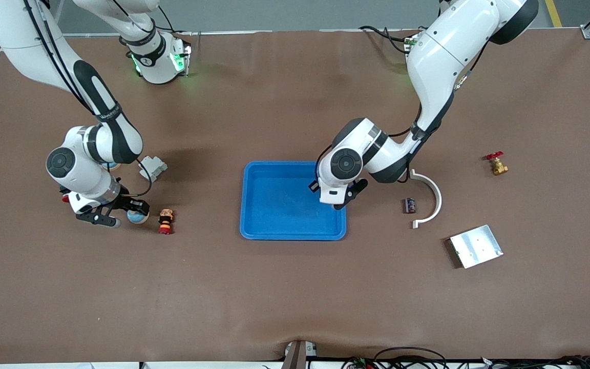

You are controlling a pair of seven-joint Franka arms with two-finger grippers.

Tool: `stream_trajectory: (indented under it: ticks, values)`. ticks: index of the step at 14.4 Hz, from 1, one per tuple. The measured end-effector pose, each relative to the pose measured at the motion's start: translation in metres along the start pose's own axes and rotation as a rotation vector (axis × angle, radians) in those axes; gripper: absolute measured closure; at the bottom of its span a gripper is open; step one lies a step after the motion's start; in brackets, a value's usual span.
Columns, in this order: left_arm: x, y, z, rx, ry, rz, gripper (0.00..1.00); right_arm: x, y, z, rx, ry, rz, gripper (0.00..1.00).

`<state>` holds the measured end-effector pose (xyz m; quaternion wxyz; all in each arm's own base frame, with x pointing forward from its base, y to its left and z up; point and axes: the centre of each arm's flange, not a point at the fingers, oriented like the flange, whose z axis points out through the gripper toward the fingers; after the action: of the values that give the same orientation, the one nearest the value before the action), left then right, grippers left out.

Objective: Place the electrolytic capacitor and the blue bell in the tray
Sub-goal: 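Lower the capacitor into the blue tray and open the left gripper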

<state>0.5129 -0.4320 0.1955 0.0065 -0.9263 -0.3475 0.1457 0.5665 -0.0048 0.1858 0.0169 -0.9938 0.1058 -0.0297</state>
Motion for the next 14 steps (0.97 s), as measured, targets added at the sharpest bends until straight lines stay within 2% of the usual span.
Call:
stream_trajectory:
  ticks: [2,3,9,10,14]
  values:
    - [0.001,0.0,0.001,0.0,0.0,-0.001,0.67,0.002,-0.001,-0.003,-0.002,-0.007,-0.001,0.37]
    - [0.001,0.0,0.001,0.0,0.0,-0.001,0.6,0.003,-0.002,-0.007,-0.004,-0.018,-0.004,0.37]
    - [0.003,0.002,-0.004,-0.009,0.006,0.0,0.03,0.004,-0.021,-0.09,-0.02,-0.056,-0.021,0.37]
    - [0.005,0.003,-0.008,-0.018,0.009,-0.002,0.0,0.002,-0.026,-0.107,-0.023,-0.058,-0.017,0.37]
    - [0.019,0.011,-0.049,-0.068,0.031,-0.006,0.0,-0.011,-0.047,-0.169,-0.028,-0.042,-0.007,0.37]
